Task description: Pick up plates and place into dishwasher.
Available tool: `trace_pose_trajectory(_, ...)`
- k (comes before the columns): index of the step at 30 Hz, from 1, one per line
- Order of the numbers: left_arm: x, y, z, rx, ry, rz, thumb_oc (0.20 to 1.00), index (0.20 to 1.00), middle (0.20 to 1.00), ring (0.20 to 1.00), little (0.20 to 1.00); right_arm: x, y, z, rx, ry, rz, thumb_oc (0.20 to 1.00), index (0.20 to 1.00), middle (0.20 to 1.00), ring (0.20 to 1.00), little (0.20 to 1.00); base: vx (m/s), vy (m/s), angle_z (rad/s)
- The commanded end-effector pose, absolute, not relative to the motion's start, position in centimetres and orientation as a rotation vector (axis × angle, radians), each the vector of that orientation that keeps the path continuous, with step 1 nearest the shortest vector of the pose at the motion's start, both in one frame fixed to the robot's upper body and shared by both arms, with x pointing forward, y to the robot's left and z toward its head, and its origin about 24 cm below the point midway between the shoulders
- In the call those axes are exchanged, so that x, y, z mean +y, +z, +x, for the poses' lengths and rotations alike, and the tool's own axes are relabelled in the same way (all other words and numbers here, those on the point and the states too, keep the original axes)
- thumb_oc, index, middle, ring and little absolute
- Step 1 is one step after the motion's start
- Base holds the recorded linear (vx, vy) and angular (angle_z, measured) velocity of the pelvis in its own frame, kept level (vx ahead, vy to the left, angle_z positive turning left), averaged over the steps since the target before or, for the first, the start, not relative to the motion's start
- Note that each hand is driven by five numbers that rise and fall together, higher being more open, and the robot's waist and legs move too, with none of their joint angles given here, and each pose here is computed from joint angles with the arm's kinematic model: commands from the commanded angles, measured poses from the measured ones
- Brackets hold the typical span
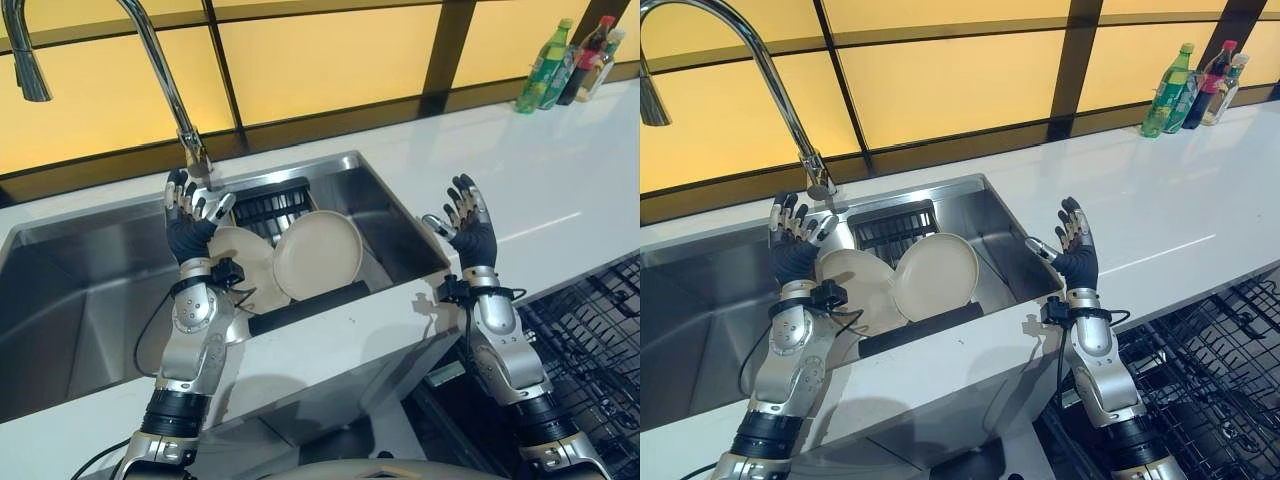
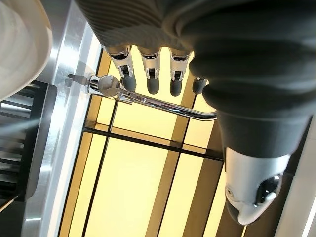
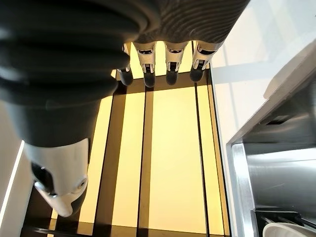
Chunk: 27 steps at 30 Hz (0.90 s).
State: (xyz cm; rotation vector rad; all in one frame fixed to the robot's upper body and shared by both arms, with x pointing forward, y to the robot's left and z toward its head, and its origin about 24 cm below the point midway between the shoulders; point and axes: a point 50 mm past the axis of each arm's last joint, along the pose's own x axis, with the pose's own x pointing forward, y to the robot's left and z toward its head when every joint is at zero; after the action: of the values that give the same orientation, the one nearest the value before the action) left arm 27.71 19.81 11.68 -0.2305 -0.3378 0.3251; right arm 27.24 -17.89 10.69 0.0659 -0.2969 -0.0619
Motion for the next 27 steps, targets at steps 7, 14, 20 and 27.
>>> trace_pose_trajectory(7, 20.4, 13.9, 27.7, -0.454, 0.235, -0.172, 1.0, 1.0, 1.0, 1.0, 1.0, -17.2, 13.4, 27.6, -0.428, -0.034, 0.045, 1.0, 1.0, 1.0, 1.0, 1.0, 0.0, 0.0, 0.0)
trace_pose_trajectory(14, 20.7, 14.4, 27.9, -0.462, 0.19, -0.077, 1.0, 1.0, 1.0, 1.0, 1.0, -17.3, 13.3, 27.5, -0.426, -0.033, 0.043, 1.0, 1.0, 1.0, 1.0, 1.0, 0.0, 0.0, 0.0)
trace_pose_trajectory(20, 20.5, 14.8, 28.4, -0.47, 0.111, 0.023, 1.0, 1.0, 1.0, 1.0, 1.0, -17.3, 13.3, 27.5, -0.423, -0.033, 0.042, 1.0, 1.0, 1.0, 1.0, 1.0, 0.01, 0.001, 0.0)
trace_pose_trajectory(27, 20.2, 14.7, 29.0, -0.441, -0.058, 0.145, 1.0, 1.0, 1.0, 1.0, 1.0, -17.5, 12.7, 27.2, -0.387, -0.028, 0.03, 1.0, 1.0, 1.0, 1.0, 1.0, 0.07, 0.018, -0.04)
